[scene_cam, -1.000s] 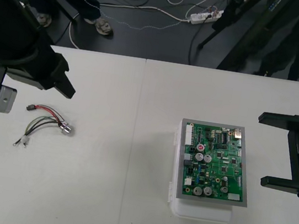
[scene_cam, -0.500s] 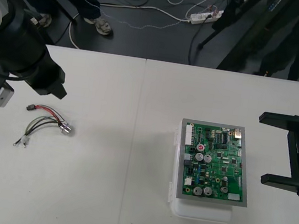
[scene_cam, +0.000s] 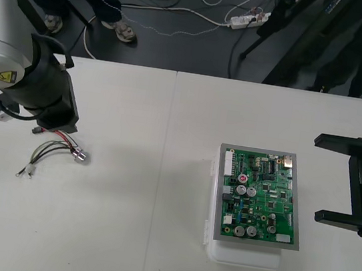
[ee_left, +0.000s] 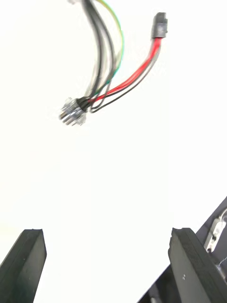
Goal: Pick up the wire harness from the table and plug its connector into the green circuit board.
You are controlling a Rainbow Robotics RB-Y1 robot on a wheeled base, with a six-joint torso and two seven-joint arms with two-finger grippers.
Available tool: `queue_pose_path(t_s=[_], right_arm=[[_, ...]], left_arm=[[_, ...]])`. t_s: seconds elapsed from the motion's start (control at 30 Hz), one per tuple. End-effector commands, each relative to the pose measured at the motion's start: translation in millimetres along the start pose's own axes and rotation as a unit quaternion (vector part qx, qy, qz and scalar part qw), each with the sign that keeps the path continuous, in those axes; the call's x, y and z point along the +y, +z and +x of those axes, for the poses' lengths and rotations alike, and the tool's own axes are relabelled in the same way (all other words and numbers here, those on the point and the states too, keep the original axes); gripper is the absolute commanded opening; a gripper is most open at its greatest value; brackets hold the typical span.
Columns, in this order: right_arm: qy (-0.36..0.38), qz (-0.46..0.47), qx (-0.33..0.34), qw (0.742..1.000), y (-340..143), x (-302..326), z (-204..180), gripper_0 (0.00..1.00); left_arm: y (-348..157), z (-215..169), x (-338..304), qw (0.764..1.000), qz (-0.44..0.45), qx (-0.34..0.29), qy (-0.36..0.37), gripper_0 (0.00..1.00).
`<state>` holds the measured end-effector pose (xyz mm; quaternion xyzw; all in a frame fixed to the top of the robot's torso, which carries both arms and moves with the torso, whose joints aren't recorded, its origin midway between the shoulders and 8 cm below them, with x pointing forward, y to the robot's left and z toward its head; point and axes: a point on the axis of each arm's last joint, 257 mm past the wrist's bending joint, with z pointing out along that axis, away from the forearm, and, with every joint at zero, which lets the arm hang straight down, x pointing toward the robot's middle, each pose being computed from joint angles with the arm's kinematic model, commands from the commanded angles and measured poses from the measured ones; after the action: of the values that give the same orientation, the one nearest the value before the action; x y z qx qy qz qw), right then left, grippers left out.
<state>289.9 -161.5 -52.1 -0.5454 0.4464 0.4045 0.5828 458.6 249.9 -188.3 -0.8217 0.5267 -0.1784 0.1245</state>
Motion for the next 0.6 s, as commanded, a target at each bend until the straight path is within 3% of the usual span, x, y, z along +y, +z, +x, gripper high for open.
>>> queue_pose_path(t_s=[0.03,0.43,0.6], right_arm=[[-0.03,-0.006,-0.004,1.0,5.2,-2.8,-6.2,1.0],[-0.034,-0.006,-0.005,0.999,5.6,-3.1,-6.7,1.0],[-0.034,-0.006,-0.005,0.999,5.4,-2.8,-6.3,1.0]], left_arm=[[1.6,32.0,-0.9,0.99,0.034,0.04,0.132,0.76],[31.1,26.4,19.8,0.953,0.067,0.015,0.294,0.76],[45.7,12.4,25.5,0.942,0.064,-0.008,0.329,0.76]])
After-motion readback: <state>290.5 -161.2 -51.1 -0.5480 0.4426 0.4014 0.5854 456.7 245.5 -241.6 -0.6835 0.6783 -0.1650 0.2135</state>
